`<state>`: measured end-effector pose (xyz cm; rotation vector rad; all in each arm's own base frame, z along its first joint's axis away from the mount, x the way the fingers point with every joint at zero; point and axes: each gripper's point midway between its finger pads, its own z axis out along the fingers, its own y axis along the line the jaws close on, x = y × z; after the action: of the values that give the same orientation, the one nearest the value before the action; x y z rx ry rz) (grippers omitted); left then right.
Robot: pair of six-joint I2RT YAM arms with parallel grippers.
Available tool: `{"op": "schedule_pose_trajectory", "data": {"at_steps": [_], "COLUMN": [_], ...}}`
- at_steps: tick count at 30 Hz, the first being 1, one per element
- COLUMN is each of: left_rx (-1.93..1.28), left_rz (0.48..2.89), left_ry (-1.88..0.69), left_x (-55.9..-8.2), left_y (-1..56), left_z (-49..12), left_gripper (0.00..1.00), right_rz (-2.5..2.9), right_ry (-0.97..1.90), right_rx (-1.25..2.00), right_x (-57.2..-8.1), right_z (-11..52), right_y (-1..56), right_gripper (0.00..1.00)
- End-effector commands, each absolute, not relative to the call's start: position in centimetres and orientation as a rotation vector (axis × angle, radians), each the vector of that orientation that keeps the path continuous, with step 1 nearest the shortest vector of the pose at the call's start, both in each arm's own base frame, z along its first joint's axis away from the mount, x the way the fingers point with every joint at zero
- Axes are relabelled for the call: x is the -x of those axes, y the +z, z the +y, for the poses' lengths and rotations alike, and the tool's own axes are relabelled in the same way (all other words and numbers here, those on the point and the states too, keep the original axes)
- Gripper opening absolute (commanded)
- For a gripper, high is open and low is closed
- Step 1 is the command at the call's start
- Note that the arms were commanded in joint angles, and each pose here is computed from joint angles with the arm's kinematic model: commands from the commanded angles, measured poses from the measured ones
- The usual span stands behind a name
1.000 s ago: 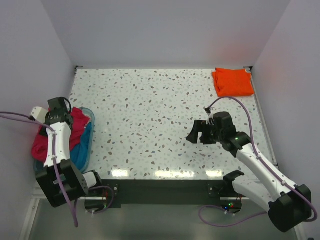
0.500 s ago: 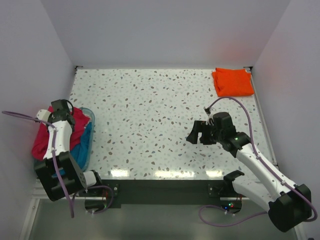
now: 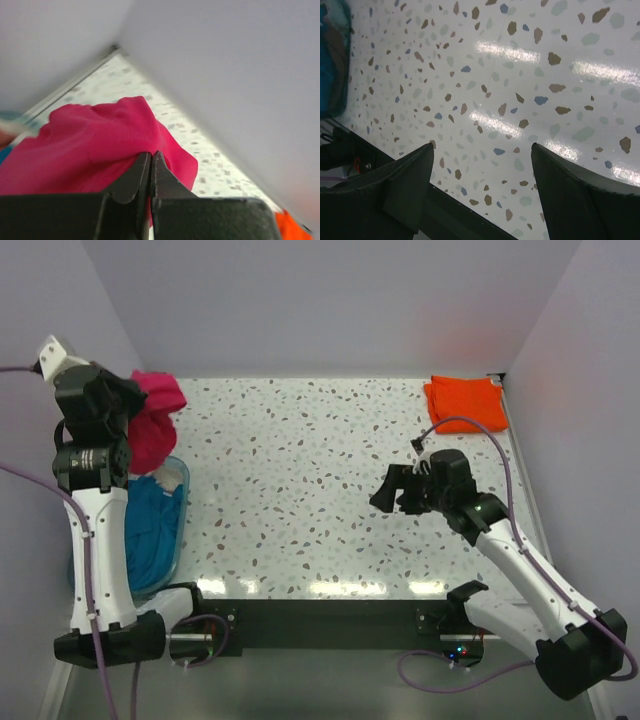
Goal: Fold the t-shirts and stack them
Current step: Grab the tshirt from the pile, then move the tshirt to the center of the board
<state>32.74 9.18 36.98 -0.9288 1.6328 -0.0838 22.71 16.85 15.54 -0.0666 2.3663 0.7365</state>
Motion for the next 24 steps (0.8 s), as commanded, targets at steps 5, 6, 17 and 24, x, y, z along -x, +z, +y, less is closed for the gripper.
{"op": "schedule_pose_trajectory", "data": {"at_steps": [5,6,17,24], "left_rx": [0.445,0.412,0.042,0.153], "left_rz": [1.509,1.511,1.857,2.032], "left_ry": [-0.487,-0.517,-0.774,-0.611], "left_x": [-34.9,-34.8,-37.4,-36.9], "left_y": [52.3,52.7,38.1,27.7], "left_z": [-5.1,-6.5,-21.3,-18.7], "left_gripper": [0.0,0.0,0.57,0.63], "right_rz": [2.17,2.158,2.132,2.205], "right_ry": [0.679,0.663,0.603,0.653], "right_rx": [0.032,0.018,-0.068,-0.04], "right_x": [-25.8,-26.0,-27.7,-28.3], "right_z": [16.3,16.1,15.4,17.2], "right_y": [22.8,23.2,23.3,19.3], "right_gripper": [0.82,0.82,0.82,0.8]}}
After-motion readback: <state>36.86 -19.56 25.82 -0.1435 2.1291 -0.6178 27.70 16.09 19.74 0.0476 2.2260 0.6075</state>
